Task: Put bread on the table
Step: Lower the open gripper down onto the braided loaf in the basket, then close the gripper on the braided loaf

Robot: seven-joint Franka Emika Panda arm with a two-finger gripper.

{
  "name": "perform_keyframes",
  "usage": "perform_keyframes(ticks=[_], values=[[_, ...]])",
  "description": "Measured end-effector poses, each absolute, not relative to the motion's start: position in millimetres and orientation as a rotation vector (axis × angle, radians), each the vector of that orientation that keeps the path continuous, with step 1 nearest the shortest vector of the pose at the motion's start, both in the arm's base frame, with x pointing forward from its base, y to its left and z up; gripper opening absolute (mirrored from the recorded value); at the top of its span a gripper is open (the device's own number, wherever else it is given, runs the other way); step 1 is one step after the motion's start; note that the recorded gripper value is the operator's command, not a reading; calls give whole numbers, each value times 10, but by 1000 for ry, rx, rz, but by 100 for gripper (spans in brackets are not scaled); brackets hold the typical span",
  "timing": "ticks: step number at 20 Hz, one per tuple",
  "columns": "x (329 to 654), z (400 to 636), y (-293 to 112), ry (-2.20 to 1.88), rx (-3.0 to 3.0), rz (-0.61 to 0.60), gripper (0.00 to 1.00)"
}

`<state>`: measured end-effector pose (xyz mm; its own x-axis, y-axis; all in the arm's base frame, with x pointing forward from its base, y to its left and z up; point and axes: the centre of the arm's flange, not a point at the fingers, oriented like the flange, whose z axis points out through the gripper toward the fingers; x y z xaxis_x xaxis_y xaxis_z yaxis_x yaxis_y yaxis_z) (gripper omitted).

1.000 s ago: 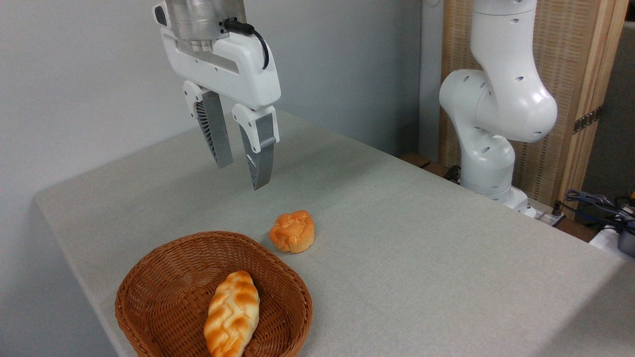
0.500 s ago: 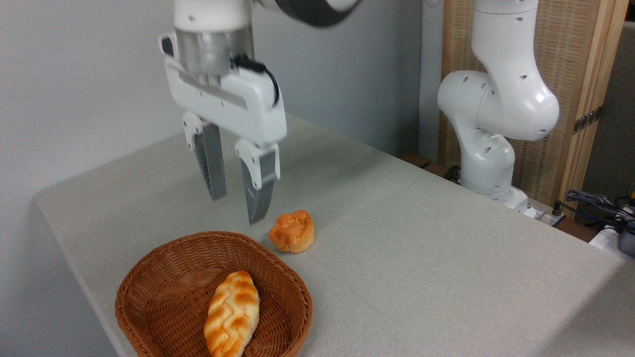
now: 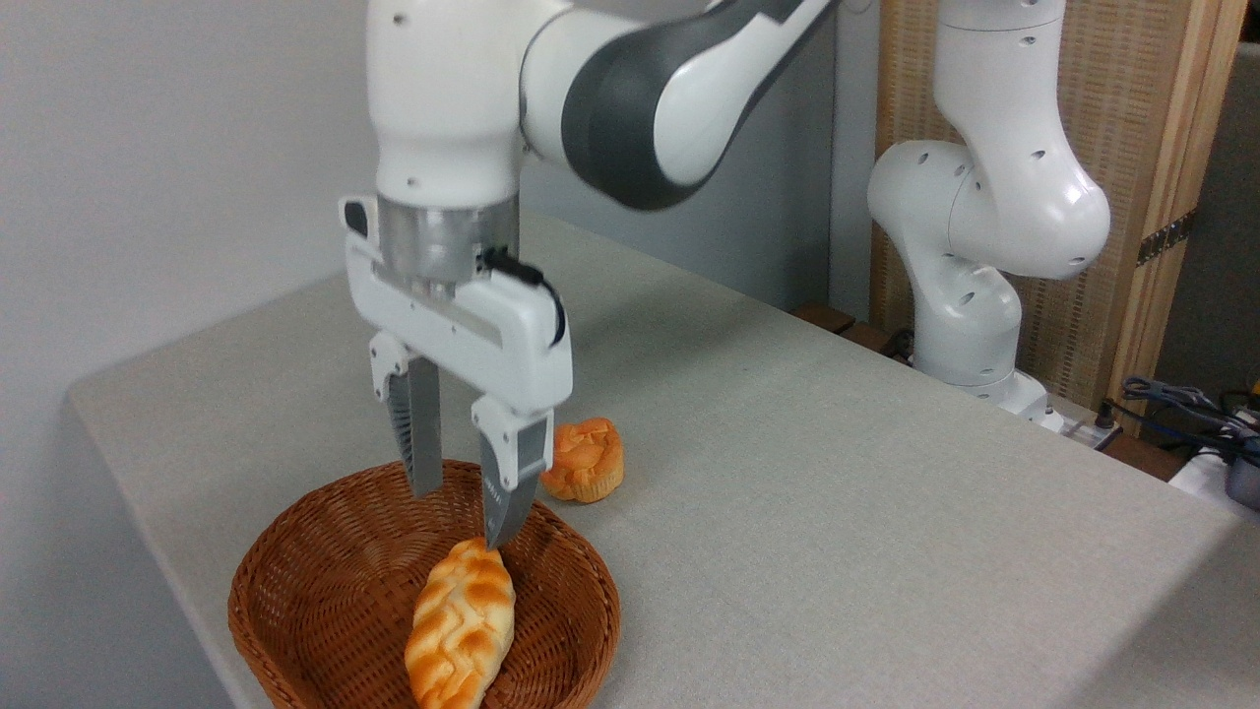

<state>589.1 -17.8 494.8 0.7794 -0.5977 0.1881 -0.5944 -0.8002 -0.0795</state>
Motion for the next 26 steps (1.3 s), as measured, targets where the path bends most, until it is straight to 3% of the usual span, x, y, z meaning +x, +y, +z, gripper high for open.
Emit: perform_keyframes(ticks=[6, 8, 9, 10, 26], values=[[6086, 4433, -60, 957, -2970, -282, 98], [6126, 4300, -47, 957, -2971, -267, 48], [6138, 4261, -45, 964, -2960, -259, 30], [6144, 4241, -49, 970, -2953, -253, 21], [6146, 4224, -86, 985, -2945, -247, 21]])
